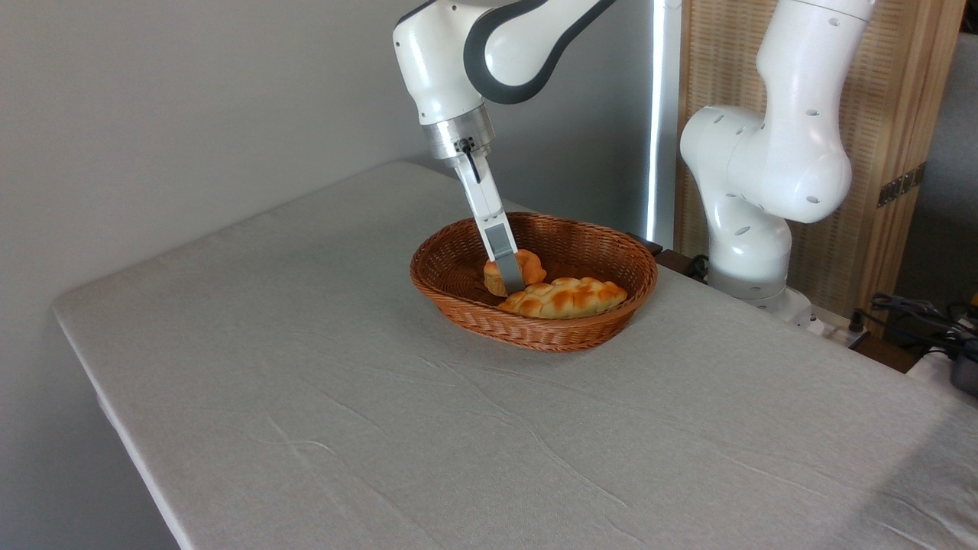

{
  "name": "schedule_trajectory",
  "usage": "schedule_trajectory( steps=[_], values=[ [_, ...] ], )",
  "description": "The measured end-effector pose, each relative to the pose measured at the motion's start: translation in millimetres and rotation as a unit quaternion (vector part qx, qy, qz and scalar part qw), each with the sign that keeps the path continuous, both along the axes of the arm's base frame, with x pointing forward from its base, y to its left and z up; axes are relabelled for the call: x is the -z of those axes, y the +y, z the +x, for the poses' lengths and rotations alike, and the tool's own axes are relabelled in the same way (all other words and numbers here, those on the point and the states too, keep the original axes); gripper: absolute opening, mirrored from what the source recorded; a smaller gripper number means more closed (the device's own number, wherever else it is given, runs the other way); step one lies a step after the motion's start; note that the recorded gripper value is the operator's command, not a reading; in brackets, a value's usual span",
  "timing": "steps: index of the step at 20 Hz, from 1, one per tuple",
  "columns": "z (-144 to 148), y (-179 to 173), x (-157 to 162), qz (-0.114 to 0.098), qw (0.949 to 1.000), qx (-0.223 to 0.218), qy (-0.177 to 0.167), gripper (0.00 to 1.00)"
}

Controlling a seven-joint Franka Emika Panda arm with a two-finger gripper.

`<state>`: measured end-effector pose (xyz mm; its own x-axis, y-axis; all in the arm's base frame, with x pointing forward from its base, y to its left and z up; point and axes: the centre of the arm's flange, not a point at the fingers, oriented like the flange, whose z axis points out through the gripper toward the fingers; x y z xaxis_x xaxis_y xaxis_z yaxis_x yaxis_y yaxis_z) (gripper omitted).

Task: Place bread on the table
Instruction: 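Close the gripper fingers around the small round bread roll, then lift the roll out of the basket and carry it beside the basket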

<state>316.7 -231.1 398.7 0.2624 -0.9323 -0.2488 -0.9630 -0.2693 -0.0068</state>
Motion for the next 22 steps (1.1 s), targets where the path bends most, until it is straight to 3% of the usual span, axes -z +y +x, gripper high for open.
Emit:
schedule_trajectory(
  steps=[4, 8, 10, 13, 14, 16, 17, 20, 22],
  values=[
    [3.6, 5.7, -0.4, -0.003, 0.9999, -0.009, 0.003, 0.29],
    [19.8, 30.1, -14.0, -0.007, 0.9992, -0.025, 0.030, 0.30],
    [35.0, 45.0, -35.6, -0.020, 0.9984, -0.034, 0.040, 0.30],
    [78.9, 75.1, -99.7, -0.070, 0.9950, -0.067, 0.026, 0.32],
    [92.2, 81.3, -118.2, -0.089, 0.9928, -0.079, 0.015, 0.36],
    [116.4, 92.8, -148.1, -0.118, 0.9881, -0.098, -0.007, 0.56],
    [122.4, 96.5, -153.8, -0.123, 0.9871, -0.102, -0.013, 0.69],
    [146.1, 106.8, -163.0, -0.134, 0.9843, -0.107, -0.042, 0.86],
    [158.9, 107.7, -153.4, -0.126, 0.9859, -0.096, -0.055, 1.00]
  ],
)
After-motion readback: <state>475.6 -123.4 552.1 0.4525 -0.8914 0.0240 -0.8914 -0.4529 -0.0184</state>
